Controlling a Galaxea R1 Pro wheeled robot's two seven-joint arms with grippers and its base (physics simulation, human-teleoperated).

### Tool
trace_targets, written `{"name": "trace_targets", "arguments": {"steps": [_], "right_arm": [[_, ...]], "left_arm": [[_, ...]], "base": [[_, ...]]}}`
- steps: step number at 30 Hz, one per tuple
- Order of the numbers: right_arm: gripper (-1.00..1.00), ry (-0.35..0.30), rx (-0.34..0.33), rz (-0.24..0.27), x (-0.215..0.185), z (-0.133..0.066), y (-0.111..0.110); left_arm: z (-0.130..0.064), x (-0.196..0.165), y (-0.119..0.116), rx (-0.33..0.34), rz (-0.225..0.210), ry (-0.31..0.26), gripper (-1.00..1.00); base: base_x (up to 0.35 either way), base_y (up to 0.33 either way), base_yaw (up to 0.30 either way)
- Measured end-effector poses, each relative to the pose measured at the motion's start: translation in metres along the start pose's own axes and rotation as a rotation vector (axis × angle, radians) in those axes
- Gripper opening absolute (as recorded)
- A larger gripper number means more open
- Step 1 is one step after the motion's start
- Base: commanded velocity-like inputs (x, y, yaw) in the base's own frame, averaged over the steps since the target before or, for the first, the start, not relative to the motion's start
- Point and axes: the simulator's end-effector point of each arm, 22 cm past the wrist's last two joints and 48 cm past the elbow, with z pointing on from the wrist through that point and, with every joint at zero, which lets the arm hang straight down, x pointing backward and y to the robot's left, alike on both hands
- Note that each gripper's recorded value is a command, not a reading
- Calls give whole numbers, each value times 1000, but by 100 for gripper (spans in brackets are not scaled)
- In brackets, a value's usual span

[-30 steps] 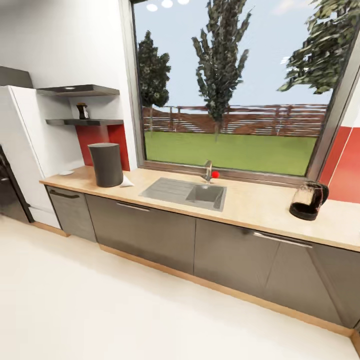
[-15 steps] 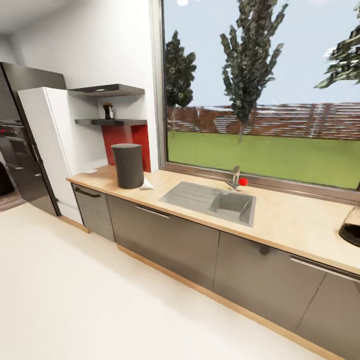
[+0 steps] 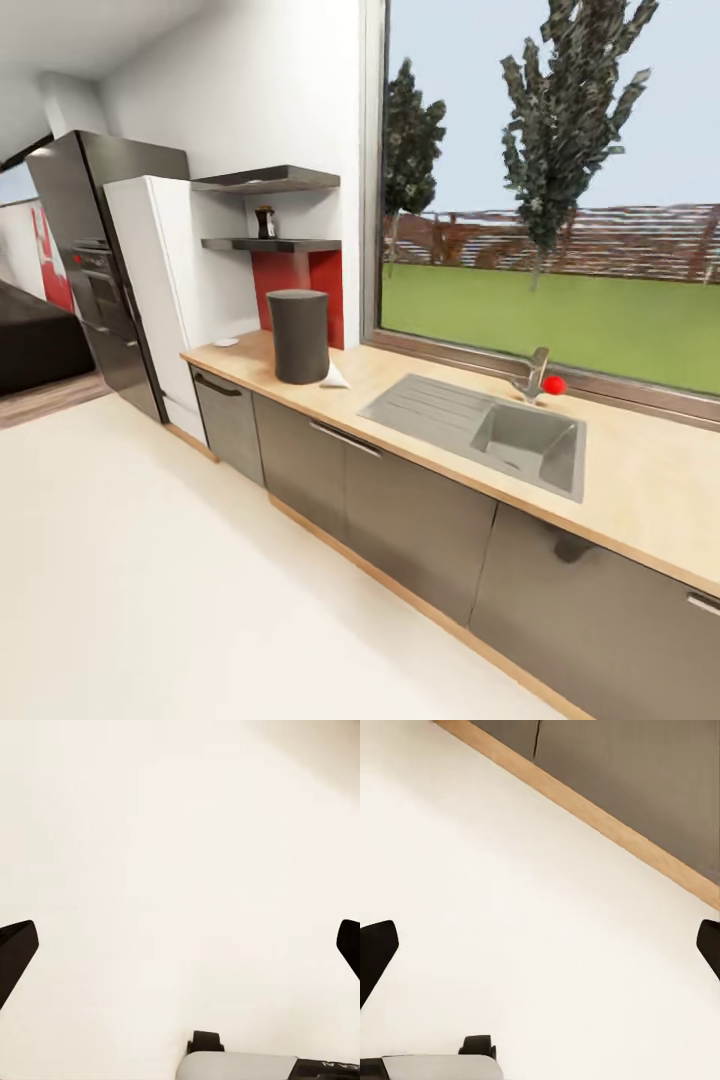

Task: Set up a coffee station on the kitchen countertop: keep the coffee maker on the countertop, move the bottle of coffee from the kitchen shelf to the counter next to the coffee maker, place a paper coffee filter on top of the coffee maker, put the saucer next to the coffee maker with the coffee cup on the saucer, and place the electric kettle next to the coffee maker.

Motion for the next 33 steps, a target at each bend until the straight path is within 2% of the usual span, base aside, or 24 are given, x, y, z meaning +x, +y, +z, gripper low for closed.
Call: {"name": "trace_targets", "arguments": {"steps": [8, 33], "right_arm": [[100, 0, 0, 0, 0, 0, 0], [100, 0, 0, 0, 0, 0, 0]], "left_arm": [[0, 0, 0, 0, 0, 0, 100], [0, 0, 1, -2, -4, -1, 100]], "base": [[335, 47, 189], [319, 179, 6]]}}
